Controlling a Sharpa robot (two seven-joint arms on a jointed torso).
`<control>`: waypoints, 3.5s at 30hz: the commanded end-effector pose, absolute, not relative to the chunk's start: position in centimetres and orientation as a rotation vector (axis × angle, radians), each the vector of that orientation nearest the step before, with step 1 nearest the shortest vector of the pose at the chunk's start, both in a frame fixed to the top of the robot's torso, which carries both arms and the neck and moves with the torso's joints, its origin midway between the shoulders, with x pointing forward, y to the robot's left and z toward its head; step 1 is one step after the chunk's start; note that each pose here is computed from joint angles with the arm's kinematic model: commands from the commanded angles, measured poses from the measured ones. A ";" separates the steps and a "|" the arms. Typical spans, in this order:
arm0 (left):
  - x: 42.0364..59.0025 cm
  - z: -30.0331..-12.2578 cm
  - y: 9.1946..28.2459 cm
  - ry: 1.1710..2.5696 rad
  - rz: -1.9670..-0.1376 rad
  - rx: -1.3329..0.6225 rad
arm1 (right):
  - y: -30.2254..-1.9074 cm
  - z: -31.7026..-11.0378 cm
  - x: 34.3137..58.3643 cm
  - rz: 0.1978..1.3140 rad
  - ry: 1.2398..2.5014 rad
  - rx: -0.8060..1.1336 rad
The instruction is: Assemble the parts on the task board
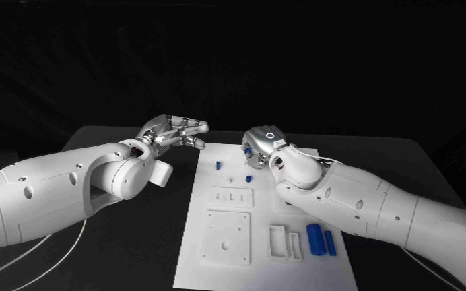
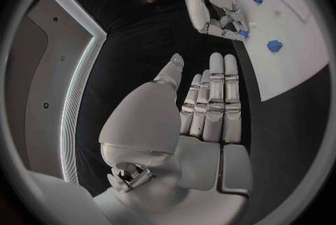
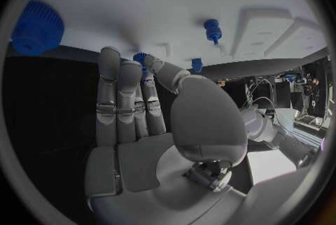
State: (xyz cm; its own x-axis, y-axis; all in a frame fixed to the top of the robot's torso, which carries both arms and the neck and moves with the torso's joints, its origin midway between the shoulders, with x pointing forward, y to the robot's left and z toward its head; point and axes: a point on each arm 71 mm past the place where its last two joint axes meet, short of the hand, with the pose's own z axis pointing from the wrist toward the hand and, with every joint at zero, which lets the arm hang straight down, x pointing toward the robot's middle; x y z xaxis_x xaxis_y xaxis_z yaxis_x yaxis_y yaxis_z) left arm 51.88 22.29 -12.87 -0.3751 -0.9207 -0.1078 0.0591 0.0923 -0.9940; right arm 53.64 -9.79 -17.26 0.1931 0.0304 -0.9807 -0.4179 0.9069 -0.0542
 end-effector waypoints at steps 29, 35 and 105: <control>52.1 -12.7 22.9 1.497 -1.419 -0.890 | -15.7 -13.2 52.7 0.439 1.323 -0.152; 52.2 -12.7 23.3 1.492 -1.408 -0.889 | -18.6 -12.4 52.9 0.452 1.370 -0.069; 52.3 -12.8 23.6 1.499 -1.401 -0.882 | -21.4 -16.7 55.9 0.362 1.667 -0.088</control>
State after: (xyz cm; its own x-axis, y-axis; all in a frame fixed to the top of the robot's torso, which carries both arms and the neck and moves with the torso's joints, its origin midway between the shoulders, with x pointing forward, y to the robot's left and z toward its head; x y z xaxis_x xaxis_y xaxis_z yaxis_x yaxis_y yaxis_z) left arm 52.29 23.87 -12.93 -0.3476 -0.9285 -0.1309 0.0589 0.1177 -0.9913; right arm 55.99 -21.55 -16.17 -0.0929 0.1739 -0.9804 -0.2576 0.9469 0.1923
